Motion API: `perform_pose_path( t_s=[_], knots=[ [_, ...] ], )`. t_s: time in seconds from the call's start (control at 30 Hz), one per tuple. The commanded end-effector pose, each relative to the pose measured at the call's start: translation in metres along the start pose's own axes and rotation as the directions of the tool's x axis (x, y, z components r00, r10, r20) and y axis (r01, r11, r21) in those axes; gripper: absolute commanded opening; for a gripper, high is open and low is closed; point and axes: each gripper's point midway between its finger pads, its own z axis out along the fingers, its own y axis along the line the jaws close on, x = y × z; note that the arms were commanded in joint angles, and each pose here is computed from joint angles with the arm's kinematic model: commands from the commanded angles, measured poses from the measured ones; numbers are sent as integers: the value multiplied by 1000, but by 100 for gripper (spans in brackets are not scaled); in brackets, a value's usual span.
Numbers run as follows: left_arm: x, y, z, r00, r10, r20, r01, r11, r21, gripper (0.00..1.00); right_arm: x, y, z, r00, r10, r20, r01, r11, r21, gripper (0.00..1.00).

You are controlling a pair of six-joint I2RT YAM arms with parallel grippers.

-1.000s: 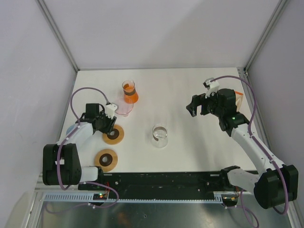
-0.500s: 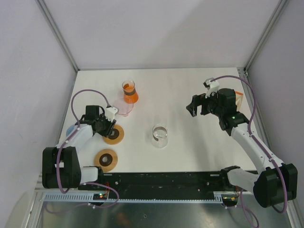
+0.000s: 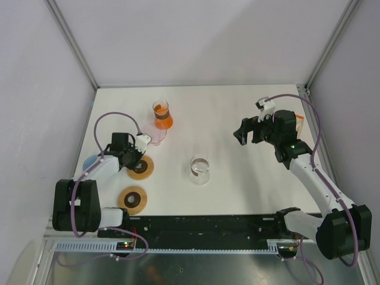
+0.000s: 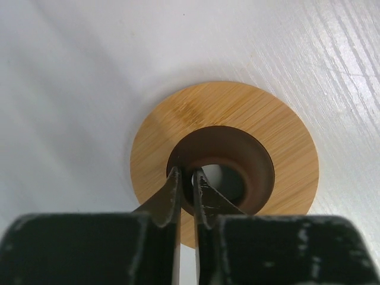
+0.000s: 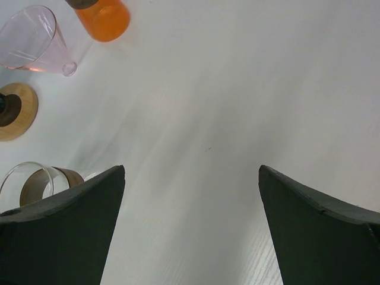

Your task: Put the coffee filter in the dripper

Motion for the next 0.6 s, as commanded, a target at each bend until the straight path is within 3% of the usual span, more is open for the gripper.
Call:
perform_pose_path(
  t_s=[0.0, 0.23, 0.57],
  knots=[
    [23, 0, 3, 998, 11, -70, -13, 1000, -22, 4, -30, 6, -5, 997, -19, 81, 22, 999, -25, 100],
    [-12, 19, -26, 999, -10, 43, 15, 992, -123, 0, -32, 6, -8, 996, -18, 89, 20, 1000, -20, 99],
    [-32, 45, -69, 998, -55, 37, 62, 972, -228, 0, -33, 10, -10, 996, -13, 91, 16, 999, -32, 99]
  ],
)
